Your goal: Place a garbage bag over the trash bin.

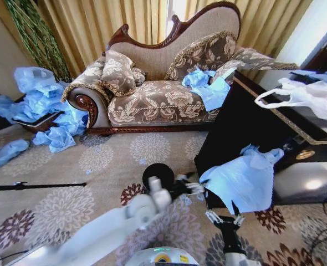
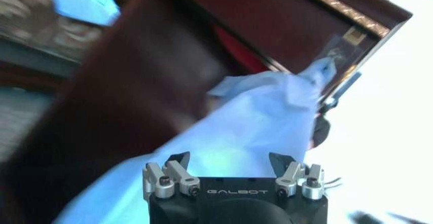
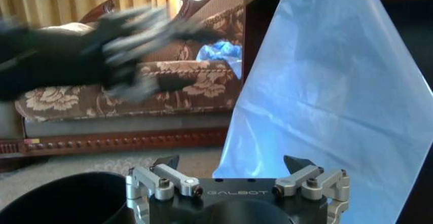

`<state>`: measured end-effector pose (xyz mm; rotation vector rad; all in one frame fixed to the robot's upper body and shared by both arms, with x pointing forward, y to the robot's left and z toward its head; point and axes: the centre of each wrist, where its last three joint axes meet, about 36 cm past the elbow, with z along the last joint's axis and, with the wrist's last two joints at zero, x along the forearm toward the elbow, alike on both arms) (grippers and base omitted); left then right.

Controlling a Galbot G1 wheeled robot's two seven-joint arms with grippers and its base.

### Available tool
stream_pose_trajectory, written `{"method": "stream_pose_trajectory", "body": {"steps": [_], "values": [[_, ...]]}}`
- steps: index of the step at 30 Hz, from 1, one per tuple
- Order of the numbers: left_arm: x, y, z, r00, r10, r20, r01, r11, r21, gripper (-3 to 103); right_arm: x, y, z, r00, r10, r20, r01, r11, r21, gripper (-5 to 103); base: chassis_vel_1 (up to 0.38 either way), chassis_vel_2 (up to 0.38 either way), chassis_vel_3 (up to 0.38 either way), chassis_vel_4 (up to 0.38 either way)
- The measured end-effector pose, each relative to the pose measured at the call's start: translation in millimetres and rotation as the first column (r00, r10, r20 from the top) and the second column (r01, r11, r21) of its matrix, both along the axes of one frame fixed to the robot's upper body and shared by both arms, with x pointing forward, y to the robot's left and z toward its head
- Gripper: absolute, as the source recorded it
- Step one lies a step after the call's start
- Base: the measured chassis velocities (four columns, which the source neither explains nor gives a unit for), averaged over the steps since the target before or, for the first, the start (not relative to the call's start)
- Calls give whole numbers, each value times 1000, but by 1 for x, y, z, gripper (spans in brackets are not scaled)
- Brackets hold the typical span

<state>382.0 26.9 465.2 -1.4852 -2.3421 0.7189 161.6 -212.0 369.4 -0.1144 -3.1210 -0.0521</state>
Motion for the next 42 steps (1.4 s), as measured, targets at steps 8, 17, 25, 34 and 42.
{"method": "stream_pose_trajectory", "body": {"steps": [8, 17, 25, 34, 42], "values": [[20, -65, 26, 996, -51, -78, 46, 996, -73, 81, -2, 0, -5, 1000, -7, -18, 7, 1000, -3, 100, 0, 0, 0, 0], [17, -64, 46, 988, -88, -124, 74, 991, -110, 80, -3, -5, -6, 999, -14, -35, 13, 1000, -18, 100, 0, 0, 0, 0], [15, -66, 67, 970, -129, -208, 87, 977, -197, 80, -2, -7, -7, 999, -26, -40, 25, 999, -26, 100, 0, 0, 0, 0], [25, -96, 73, 949, -147, -278, 86, 972, -218, 60, -2, -9, -8, 998, -40, -49, 39, 999, -26, 100, 0, 0, 0, 0], [24, -104, 71, 937, -166, -307, 99, 970, -222, 27, -2, -10, -9, 998, -47, -50, 45, 999, -24, 100, 0, 0, 0, 0]]}}
